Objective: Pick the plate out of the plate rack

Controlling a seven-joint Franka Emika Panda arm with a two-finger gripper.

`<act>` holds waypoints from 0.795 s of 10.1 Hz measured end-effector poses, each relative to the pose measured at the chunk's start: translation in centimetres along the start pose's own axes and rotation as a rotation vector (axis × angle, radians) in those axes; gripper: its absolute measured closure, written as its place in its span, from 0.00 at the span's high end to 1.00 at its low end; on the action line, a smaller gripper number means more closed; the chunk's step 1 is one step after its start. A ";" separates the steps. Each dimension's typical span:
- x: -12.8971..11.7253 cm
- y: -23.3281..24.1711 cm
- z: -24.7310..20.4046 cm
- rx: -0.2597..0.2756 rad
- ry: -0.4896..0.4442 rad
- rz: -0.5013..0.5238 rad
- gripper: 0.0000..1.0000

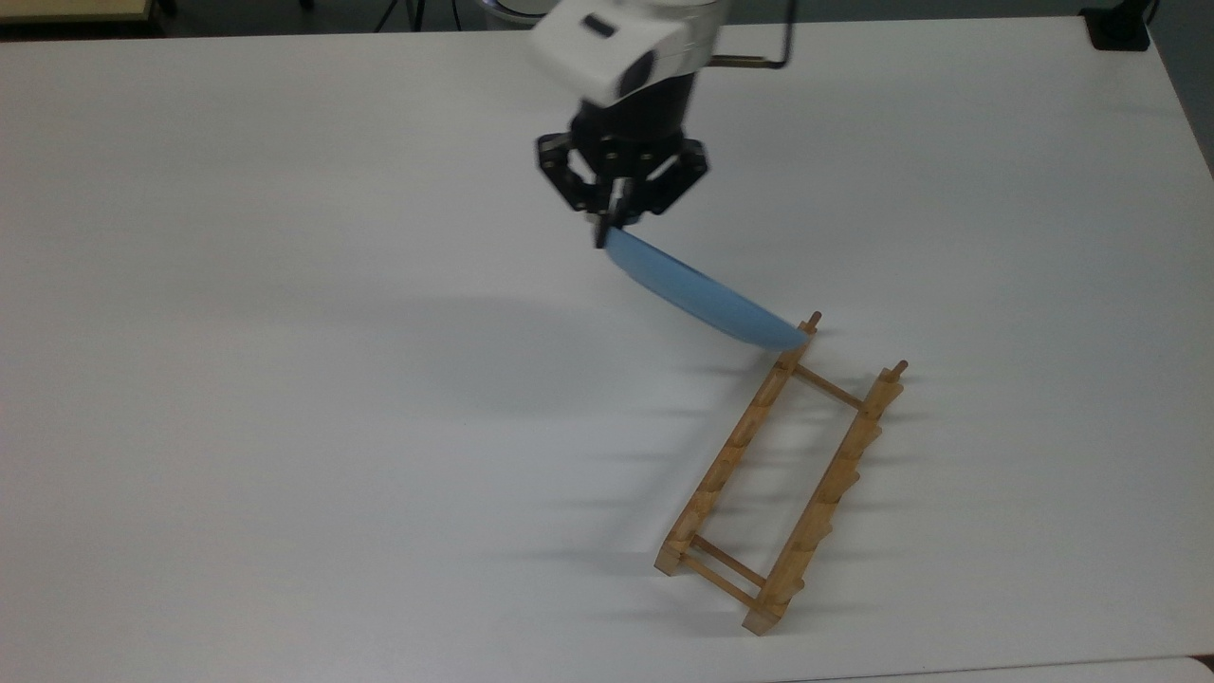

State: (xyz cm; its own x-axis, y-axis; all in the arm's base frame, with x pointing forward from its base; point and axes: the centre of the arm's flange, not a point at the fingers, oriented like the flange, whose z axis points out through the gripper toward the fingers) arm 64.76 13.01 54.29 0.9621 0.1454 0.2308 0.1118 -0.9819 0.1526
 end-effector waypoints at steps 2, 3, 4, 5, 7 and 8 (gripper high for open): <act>-2.3 6.1 2.9 0.090 -0.208 -0.174 0.07; -3.9 8.7 4.6 0.131 -0.308 -0.273 0.07; -5.2 10.2 7.1 0.173 -0.390 -0.366 0.07; -6.1 10.3 10.3 0.214 -0.455 -0.448 0.07; -7.3 8.8 17.1 0.274 -0.559 -0.535 0.07; -7.9 8.2 20.0 0.299 -0.602 -0.564 0.07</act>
State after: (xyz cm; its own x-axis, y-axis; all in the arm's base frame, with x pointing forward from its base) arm 63.08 1.44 34.51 0.7024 0.6129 -0.3620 0.5895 -0.7859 -0.1868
